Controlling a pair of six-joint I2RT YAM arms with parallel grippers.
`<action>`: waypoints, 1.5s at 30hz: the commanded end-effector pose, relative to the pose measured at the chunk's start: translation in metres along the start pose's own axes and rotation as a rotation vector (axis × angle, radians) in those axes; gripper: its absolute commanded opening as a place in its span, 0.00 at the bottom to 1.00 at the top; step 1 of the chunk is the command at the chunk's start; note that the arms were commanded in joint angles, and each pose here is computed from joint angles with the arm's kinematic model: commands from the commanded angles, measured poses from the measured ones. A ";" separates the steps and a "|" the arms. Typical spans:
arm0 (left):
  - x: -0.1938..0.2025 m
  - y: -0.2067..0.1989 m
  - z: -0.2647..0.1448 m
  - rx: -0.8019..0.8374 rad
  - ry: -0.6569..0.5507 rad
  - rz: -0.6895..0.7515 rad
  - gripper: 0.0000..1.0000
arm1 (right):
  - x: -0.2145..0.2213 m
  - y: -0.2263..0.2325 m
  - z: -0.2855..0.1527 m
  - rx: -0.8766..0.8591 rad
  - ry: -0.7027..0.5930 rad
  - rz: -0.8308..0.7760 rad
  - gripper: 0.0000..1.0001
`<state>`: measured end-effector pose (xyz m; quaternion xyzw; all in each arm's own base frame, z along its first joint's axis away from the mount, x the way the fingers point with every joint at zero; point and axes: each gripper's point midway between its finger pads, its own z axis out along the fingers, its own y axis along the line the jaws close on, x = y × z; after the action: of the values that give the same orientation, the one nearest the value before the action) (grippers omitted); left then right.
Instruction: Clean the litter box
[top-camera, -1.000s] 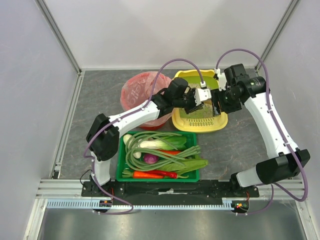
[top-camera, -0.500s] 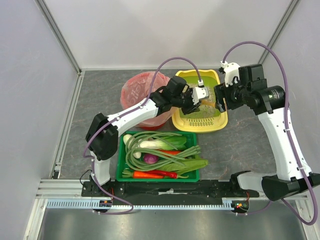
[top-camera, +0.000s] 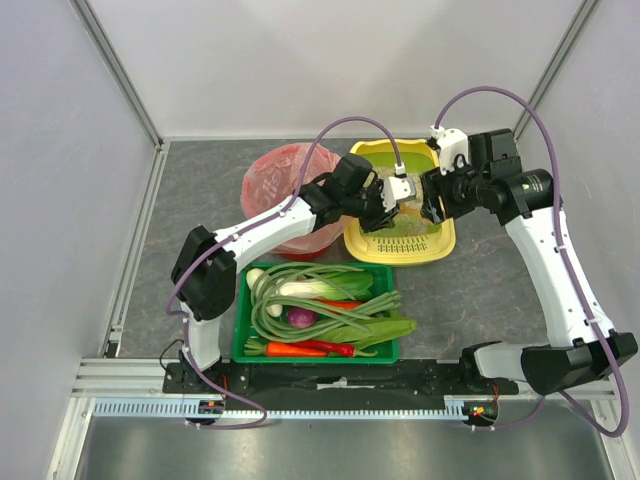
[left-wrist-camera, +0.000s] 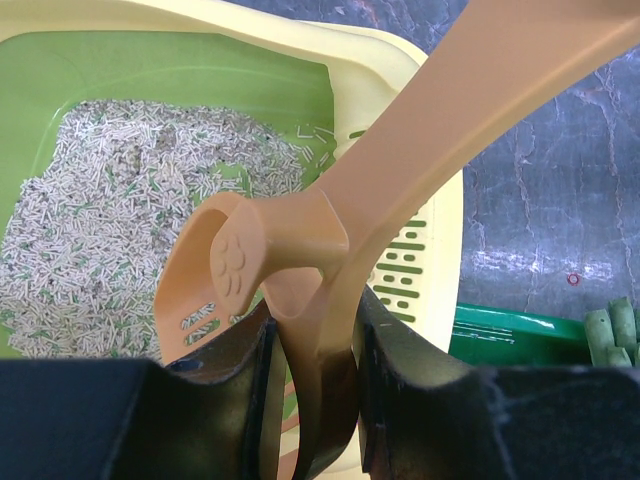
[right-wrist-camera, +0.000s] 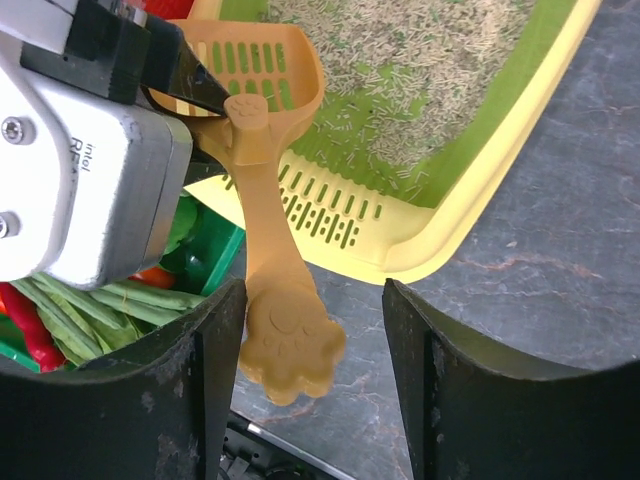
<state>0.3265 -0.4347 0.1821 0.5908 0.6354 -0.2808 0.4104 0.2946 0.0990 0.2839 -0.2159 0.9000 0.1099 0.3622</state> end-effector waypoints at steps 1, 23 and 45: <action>-0.022 0.000 -0.009 0.006 -0.057 -0.004 0.02 | -0.004 0.014 0.005 -0.095 -0.029 -0.023 0.65; -0.028 0.004 -0.012 -0.026 -0.073 -0.027 0.26 | -0.005 0.016 0.014 -0.109 -0.051 0.002 0.00; -0.088 0.037 -0.048 -0.225 -0.272 -0.203 0.99 | -0.028 -0.032 -0.005 0.200 -0.222 0.054 0.00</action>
<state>0.3443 -0.4401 0.2444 0.4848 0.6594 -0.3074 0.4855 0.3179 0.0804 0.2886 -0.1475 0.8834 0.0600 0.4408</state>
